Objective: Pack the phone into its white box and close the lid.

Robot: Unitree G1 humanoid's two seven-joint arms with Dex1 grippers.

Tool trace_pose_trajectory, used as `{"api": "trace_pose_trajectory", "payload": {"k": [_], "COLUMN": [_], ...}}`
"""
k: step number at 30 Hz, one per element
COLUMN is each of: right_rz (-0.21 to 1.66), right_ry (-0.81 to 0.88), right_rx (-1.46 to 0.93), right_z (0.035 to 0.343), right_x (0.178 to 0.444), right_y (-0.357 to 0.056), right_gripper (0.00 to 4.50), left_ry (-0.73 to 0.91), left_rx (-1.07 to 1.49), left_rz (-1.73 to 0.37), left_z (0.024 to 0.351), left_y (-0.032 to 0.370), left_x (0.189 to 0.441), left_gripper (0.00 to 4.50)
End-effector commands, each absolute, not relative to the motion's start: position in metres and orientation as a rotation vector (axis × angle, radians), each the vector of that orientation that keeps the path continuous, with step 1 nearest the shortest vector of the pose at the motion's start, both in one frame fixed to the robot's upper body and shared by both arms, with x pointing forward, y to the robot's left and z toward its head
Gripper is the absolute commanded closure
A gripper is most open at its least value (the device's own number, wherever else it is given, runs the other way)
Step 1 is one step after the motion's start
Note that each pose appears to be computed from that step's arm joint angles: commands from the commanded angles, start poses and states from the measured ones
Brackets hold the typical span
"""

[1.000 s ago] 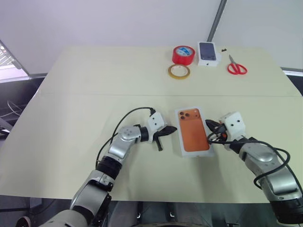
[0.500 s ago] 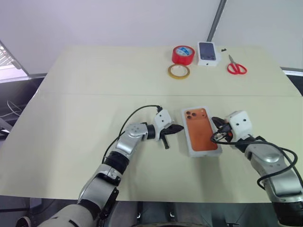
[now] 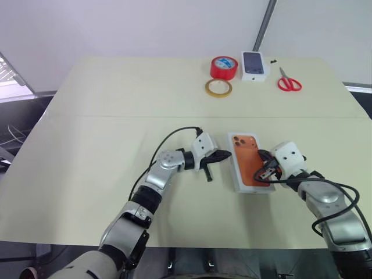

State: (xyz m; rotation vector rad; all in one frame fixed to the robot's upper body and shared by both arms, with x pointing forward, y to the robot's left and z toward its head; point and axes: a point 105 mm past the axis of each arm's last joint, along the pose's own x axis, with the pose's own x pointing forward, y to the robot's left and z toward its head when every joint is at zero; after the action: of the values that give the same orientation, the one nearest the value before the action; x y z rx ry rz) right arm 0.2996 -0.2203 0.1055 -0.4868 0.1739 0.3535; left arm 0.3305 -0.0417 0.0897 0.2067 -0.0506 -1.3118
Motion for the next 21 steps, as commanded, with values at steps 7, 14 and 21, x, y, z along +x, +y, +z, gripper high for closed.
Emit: {"api": "trace_pose_trajectory", "payload": {"k": [7,14,21], "right_rz": [0.305,0.506,0.678], "right_ry": [0.017,-0.054,0.307], "right_rx": [-0.437,-0.263,-0.544], "right_z": [0.145,0.162,0.071], "right_x": [0.309,0.300,0.266], "right_y": [-0.232,-0.210,-0.198], "right_gripper": [4.48,4.48,4.48], "left_ry": [-0.125,-0.186,0.146], "left_rx": [0.122,0.055,0.361], "left_rz": [-1.271,-1.309,-1.400], "left_z": [0.117,0.147,0.063], "left_y": [-0.043,-0.072,-0.075], "left_x": [0.338,0.341,0.330], "left_gripper": [4.50,4.50,4.50]}}
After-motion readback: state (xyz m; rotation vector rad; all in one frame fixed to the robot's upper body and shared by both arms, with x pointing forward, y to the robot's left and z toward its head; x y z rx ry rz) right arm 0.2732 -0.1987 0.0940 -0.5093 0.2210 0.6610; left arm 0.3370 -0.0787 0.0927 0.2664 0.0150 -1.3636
